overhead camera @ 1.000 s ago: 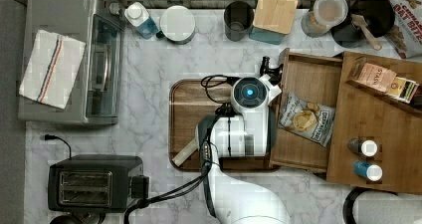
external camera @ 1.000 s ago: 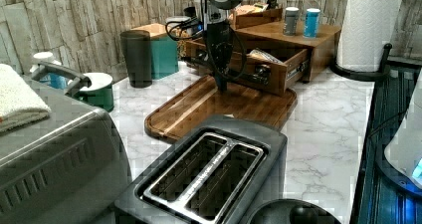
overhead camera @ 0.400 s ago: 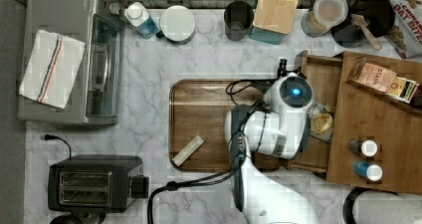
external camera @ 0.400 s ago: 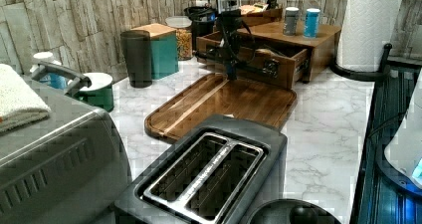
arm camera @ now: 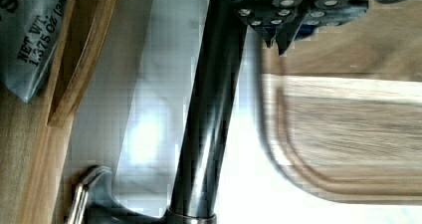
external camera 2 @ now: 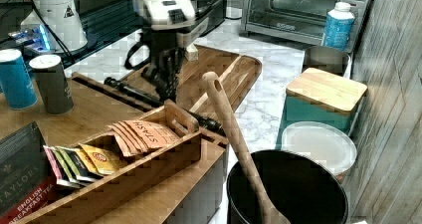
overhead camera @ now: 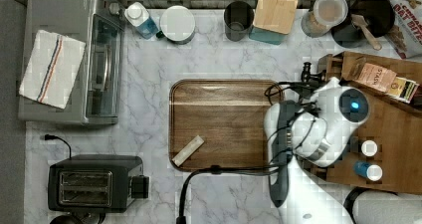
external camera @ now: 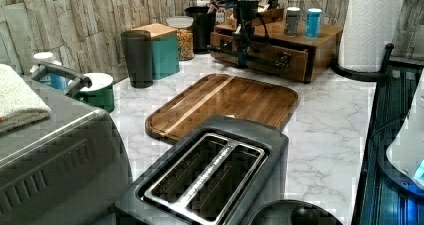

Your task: Close the drawer.

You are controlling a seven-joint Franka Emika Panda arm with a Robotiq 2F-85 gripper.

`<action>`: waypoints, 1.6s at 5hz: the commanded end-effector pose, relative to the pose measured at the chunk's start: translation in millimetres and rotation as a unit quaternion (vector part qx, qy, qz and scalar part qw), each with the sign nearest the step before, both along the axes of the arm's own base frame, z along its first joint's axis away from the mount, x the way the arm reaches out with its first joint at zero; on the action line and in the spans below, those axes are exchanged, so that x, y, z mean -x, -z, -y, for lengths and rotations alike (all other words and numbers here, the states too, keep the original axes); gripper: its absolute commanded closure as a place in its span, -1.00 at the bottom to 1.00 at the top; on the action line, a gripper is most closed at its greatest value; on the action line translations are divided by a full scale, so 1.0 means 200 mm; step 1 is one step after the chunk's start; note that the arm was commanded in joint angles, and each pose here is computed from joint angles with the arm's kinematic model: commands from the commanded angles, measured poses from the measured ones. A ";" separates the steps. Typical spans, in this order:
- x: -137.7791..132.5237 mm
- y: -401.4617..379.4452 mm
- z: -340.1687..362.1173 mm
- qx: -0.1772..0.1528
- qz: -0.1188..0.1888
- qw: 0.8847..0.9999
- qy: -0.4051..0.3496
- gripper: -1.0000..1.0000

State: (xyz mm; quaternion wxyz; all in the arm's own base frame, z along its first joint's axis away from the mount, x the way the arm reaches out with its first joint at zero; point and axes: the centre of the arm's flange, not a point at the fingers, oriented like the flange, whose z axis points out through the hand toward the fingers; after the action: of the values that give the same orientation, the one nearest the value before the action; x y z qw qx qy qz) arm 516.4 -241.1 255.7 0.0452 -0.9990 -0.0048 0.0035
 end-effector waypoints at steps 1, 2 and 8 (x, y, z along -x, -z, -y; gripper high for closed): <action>0.18 -0.33 0.90 0.116 0.096 0.982 0.117 1.00; 0.17 -0.41 0.77 0.151 0.063 0.978 0.129 1.00; 0.17 -0.41 0.77 0.151 0.063 0.978 0.129 1.00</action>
State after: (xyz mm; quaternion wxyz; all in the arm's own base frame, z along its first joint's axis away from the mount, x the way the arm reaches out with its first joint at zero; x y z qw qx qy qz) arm 522.7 -252.6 256.0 -0.0286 -0.9993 0.0209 0.0080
